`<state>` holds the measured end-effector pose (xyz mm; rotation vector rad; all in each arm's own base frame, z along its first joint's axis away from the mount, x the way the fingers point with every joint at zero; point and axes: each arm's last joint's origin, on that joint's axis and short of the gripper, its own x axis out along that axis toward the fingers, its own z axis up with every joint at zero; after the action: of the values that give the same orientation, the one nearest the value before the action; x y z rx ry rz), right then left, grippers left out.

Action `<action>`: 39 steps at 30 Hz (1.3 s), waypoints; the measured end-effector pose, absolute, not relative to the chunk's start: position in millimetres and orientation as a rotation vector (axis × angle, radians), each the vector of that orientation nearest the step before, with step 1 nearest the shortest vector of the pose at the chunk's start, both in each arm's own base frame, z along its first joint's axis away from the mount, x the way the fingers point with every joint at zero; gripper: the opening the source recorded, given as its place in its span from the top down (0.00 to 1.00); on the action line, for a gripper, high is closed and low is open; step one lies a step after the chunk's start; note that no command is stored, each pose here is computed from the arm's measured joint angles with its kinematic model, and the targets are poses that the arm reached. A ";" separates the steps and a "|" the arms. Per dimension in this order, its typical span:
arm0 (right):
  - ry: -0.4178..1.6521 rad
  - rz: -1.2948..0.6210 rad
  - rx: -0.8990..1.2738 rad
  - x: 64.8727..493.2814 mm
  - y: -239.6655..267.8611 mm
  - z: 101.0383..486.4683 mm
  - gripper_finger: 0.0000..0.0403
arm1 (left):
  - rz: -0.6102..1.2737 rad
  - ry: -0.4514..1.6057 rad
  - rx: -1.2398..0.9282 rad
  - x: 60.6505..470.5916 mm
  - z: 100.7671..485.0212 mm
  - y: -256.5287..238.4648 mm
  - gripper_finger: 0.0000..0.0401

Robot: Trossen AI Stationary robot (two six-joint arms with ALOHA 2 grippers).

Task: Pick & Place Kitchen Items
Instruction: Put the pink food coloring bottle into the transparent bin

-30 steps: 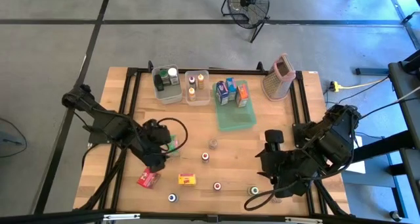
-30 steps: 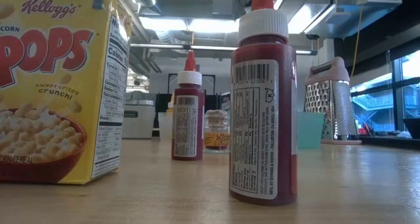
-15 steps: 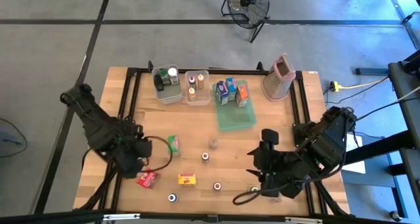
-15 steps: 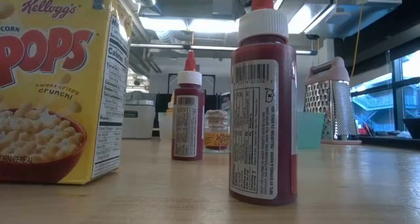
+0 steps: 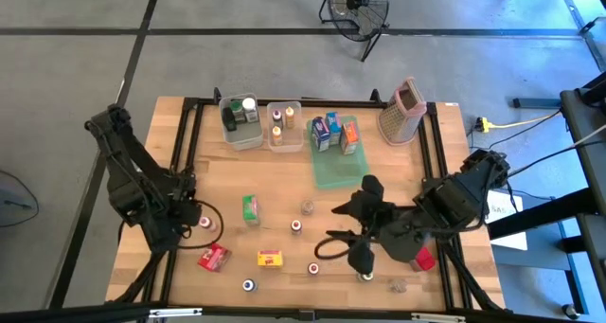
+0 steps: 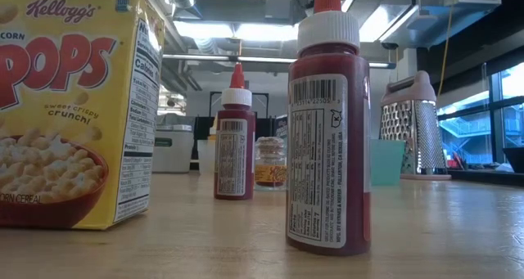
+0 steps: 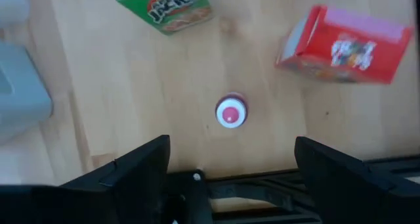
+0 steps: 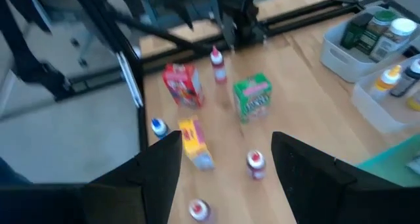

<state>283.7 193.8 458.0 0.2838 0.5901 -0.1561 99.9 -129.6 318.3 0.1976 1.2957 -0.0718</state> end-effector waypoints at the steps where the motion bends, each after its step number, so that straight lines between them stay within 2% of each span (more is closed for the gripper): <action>1: 0.574 -0.153 0.302 285.2 194.1 459.4 0.41 | -0.089 1.294 0.215 97.5 313.9 -128.5 0.20; 9: 0.541 -0.140 0.342 309.8 210.7 444.9 0.41 | -0.202 1.285 0.375 90.1 275.9 -126.2 0.20; 19: 0.559 -0.078 0.388 340.5 226.8 421.8 0.41 | -0.305 1.136 0.377 85.7 246.9 -115.2 0.20; 32: 0.499 -0.078 0.416 346.8 222.6 427.3 0.41 | -0.289 1.183 0.360 88.5 206.9 -105.8 0.20; 39: 0.496 -0.084 0.420 348.8 219.8 427.5 0.41 | -0.279 1.179 0.336 92.2 204.3 -106.1 0.20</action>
<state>348.8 219.8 427.5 0.4201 0.4958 -0.0839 92.2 -106.1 204.3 0.3357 1.1786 -0.2791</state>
